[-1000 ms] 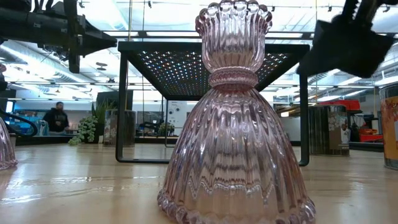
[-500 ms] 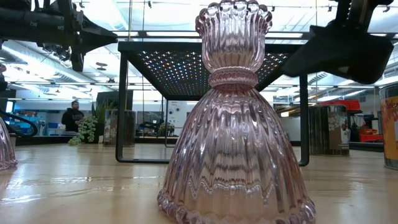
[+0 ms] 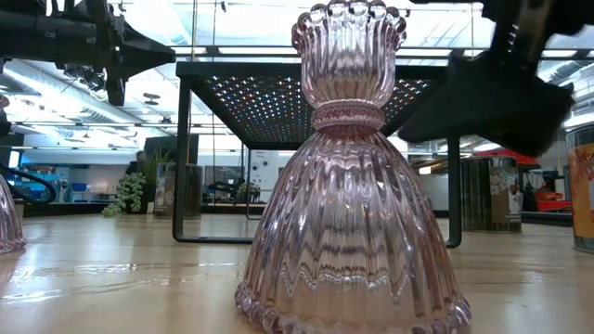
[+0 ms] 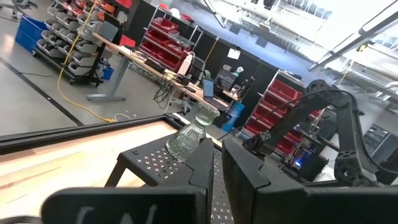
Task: Pick & Place candle stick holders
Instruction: Put the right pink glass candle holder on the shelf
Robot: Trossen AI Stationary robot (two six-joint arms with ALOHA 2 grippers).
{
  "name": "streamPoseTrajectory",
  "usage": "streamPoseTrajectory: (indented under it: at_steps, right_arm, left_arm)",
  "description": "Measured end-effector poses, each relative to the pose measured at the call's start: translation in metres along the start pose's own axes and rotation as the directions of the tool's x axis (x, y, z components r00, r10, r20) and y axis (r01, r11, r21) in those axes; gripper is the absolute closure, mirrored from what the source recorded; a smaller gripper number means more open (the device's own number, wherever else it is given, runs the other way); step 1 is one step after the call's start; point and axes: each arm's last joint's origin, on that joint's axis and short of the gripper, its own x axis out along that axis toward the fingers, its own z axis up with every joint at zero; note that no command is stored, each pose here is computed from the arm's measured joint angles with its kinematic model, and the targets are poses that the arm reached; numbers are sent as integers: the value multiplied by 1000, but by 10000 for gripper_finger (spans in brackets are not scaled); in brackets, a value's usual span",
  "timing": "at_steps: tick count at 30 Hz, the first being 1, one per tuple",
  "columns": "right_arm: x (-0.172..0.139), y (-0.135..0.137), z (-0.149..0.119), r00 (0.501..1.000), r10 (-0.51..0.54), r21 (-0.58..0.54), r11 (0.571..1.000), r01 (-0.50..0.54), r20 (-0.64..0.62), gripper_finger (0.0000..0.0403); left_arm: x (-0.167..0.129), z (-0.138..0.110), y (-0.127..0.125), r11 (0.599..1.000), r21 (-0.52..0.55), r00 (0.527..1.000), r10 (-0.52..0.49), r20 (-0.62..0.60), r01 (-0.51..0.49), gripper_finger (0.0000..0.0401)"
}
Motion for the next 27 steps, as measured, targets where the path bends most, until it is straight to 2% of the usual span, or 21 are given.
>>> streamPoseTrajectory:
  at_steps: [5,8,11,15,19,27]
  right_arm:
    - [8,-6,-5,1000,-19,-14,1000,19,-1,85]
    - [15,-4,-5,999,46,-11,999,-46,22,85]
    - [24,-7,-8,998,46,-14,999,-45,34,85]
    - [33,-2,-1,997,60,-42,997,-58,50,85]
    - [44,-2,4,998,30,-90,996,-25,53,85]
    - [54,-5,15,996,17,-104,995,-9,82,85]
  left_arm:
    - [0,0,0,1000,0,1000,1,-1,-1,364]
    - [0,0,0,1000,2,1000,1,-3,-1,364]
    - [0,-1,0,1000,3,1000,3,-5,-3,364]
    - [0,-1,0,1000,4,1000,3,-6,-3,364]
    - [0,-1,1,1000,7,1000,5,-10,-5,364]
    - [0,-2,1,1000,13,1000,10,-19,-10,364]
